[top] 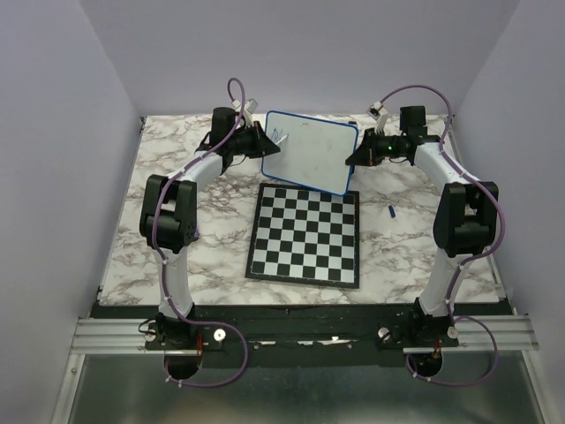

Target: Write a sentence on the whiteboard

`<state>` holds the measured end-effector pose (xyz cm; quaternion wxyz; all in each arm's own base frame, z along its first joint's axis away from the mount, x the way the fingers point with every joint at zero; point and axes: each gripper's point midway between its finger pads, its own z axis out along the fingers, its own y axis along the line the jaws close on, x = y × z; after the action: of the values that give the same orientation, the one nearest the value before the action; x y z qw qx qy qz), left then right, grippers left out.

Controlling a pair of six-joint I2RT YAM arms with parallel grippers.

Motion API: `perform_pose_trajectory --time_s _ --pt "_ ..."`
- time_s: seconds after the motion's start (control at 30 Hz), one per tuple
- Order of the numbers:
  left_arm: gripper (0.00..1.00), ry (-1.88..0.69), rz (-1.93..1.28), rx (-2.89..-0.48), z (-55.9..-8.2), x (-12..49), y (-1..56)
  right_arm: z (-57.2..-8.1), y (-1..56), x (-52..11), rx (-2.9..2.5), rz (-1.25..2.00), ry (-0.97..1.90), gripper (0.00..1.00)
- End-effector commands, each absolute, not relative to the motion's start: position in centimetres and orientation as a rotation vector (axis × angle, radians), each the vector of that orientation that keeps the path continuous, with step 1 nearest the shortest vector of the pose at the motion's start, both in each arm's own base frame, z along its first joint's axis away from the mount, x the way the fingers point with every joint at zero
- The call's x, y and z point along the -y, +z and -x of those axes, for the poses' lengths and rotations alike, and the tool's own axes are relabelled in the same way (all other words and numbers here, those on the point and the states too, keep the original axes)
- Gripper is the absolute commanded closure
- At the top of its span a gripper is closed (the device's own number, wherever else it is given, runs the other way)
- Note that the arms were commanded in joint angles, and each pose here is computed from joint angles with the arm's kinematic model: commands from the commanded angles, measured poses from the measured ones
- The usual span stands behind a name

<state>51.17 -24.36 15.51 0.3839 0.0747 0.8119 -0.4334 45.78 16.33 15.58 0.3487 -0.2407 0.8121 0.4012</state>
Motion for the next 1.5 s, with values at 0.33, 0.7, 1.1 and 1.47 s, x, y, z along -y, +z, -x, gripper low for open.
perform_pose_trajectory --time_s 0.33,0.7,1.1,1.47 --pt "1.00 -1.021 -0.153 -2.114 -51.7 23.2 14.0 -45.9 15.4 -16.8 -2.089 0.661 1.052 1.00" --pt "1.00 -1.009 -0.154 -2.135 -51.2 22.8 13.3 -45.9 15.4 -16.8 -2.091 0.660 1.053 1.00" --pt "1.00 -1.027 -0.175 -2.135 -50.4 23.0 13.0 -45.9 15.4 -16.8 -2.089 0.661 1.054 1.00" --pt "1.00 -1.115 -0.244 -2.131 -49.2 24.3 13.0 -45.9 15.4 -16.8 -2.089 0.660 1.056 1.00"
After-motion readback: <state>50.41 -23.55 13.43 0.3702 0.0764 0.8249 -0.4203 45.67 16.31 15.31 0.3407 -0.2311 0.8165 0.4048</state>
